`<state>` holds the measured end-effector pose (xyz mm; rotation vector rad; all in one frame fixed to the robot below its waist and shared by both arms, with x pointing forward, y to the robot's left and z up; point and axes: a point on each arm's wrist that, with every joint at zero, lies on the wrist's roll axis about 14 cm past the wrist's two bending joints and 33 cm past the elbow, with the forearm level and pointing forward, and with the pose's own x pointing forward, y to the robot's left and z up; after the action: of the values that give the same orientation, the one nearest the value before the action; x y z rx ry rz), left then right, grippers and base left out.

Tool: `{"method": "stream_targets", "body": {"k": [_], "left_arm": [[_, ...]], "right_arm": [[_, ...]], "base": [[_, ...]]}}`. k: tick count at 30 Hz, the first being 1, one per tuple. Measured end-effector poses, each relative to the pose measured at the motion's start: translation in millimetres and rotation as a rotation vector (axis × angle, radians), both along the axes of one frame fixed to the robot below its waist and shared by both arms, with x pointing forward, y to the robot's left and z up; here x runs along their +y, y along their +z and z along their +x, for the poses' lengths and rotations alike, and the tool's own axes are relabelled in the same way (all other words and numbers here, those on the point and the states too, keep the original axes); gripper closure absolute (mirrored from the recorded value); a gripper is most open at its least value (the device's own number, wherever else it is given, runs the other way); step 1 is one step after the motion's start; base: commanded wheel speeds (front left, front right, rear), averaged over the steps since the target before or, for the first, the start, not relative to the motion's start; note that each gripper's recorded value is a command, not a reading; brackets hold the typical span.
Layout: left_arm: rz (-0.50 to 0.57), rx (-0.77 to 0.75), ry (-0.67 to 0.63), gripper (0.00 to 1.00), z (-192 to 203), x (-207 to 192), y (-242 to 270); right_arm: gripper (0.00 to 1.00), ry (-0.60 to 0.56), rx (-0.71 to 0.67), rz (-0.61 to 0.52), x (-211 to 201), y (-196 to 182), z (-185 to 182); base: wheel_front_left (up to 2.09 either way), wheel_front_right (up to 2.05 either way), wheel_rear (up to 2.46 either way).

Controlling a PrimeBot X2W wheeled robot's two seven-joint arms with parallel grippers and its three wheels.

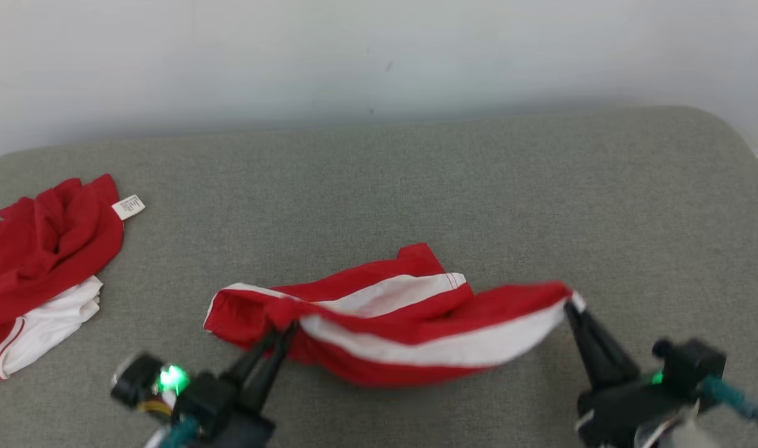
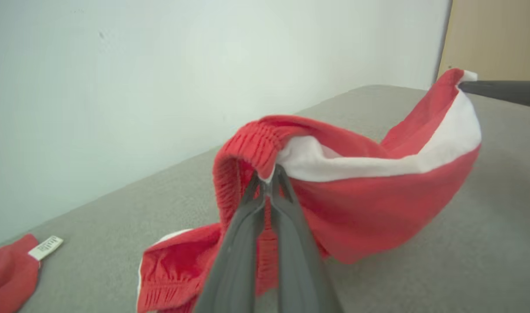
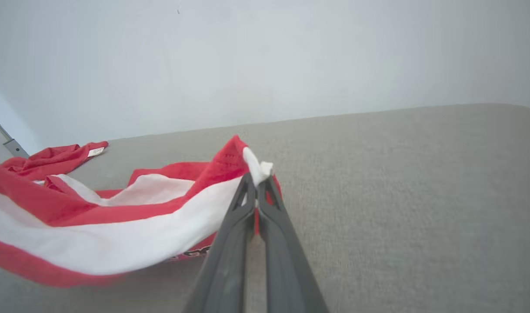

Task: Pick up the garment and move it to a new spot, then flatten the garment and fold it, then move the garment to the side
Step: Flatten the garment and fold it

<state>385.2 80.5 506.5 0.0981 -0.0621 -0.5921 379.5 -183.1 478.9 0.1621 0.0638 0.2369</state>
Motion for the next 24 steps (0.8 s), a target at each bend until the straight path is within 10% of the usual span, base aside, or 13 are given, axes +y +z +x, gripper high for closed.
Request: {"method": "stream_targets", "body": {"k": [24], "left_arm": [[0.079,-0.458,-0.156,1.0,240.2,-43.7,233.3]], "right_arm": [[1.0,0.009,-0.419,0.122,1.4,251.3,268.9]], "base": [[0.0,0.0,0.0]]}}
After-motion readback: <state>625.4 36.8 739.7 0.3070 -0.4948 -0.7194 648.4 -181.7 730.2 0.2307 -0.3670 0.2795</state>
